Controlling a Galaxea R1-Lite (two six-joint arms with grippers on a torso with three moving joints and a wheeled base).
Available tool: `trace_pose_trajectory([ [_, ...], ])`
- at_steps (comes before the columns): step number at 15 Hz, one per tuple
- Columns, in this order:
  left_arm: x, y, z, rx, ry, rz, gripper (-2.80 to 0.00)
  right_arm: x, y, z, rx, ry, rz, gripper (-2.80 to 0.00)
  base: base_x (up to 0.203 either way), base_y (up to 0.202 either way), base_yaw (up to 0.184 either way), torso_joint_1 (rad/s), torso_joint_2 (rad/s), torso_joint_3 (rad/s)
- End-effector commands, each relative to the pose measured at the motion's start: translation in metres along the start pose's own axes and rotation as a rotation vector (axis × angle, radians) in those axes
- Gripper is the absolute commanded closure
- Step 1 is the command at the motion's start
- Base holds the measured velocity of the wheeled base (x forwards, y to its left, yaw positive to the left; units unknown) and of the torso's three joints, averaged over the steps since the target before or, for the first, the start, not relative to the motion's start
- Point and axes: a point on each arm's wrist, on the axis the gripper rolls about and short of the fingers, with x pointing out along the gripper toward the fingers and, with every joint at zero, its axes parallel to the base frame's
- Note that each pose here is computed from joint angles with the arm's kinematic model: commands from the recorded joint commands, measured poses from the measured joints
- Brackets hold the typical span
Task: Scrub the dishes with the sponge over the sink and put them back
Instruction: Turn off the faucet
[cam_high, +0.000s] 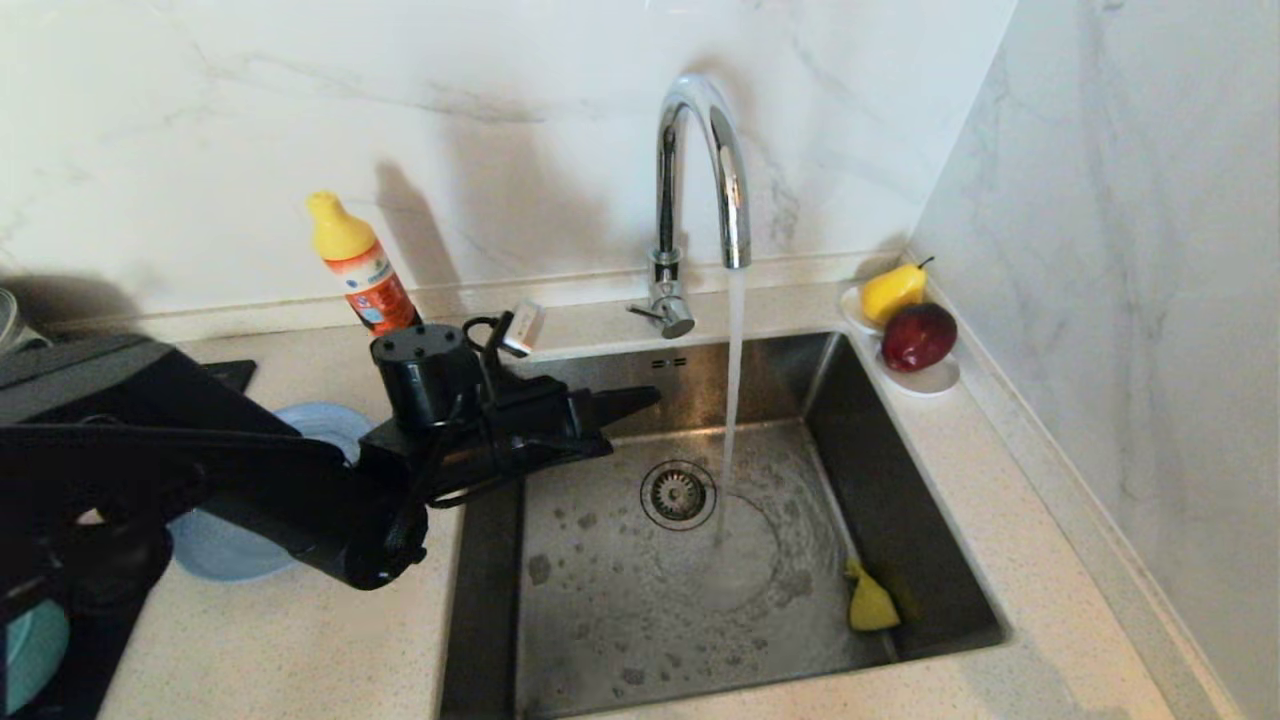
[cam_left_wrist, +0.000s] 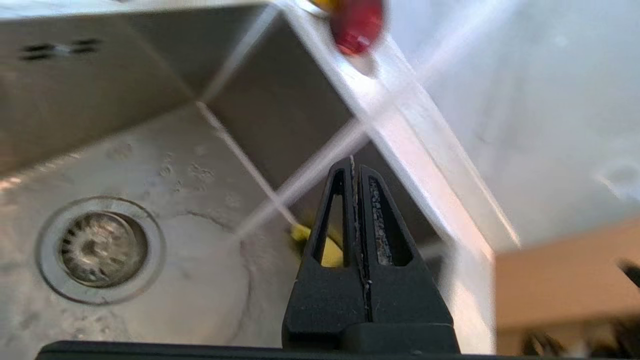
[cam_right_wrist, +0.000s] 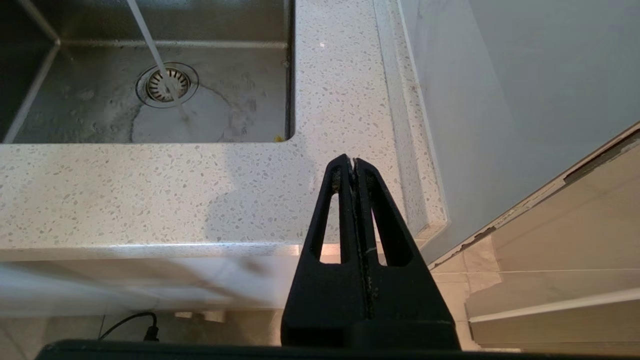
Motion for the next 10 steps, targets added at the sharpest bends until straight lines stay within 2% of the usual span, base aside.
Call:
trace_pose_trajectory([
  [1, 0.014, 0.014, -0.004, -0.022, -0.021, 0.022, 0.00, 0.000, 0.000, 0.000, 0.000, -0.001, 0.002, 0.00, 0.000, 0.000, 0.000, 0.000, 0.00, 0.000],
  [4, 0.025, 0.020, 0.007, -0.038, -0.110, 0.089, 0.00, 0.000, 0.000, 0.000, 0.000, -0.001, 0.000, 0.00, 0.000, 0.000, 0.000, 0.000, 0.00, 0.000],
  [7, 0.037, 0.024, 0.020, -0.027, -0.166, 0.072, 0.00, 0.000, 0.000, 0.000, 0.000, 0.000, 0.000, 0.00, 0.000, 0.000, 0.000, 0.000, 0.00, 0.000],
  [10, 0.045, 0.031, 0.022, -0.030, -0.187, 0.063, 0.00, 0.000, 0.000, 0.000, 0.000, -0.001, 0.000, 0.00, 0.000, 0.000, 0.000, 0.000, 0.00, 0.000],
])
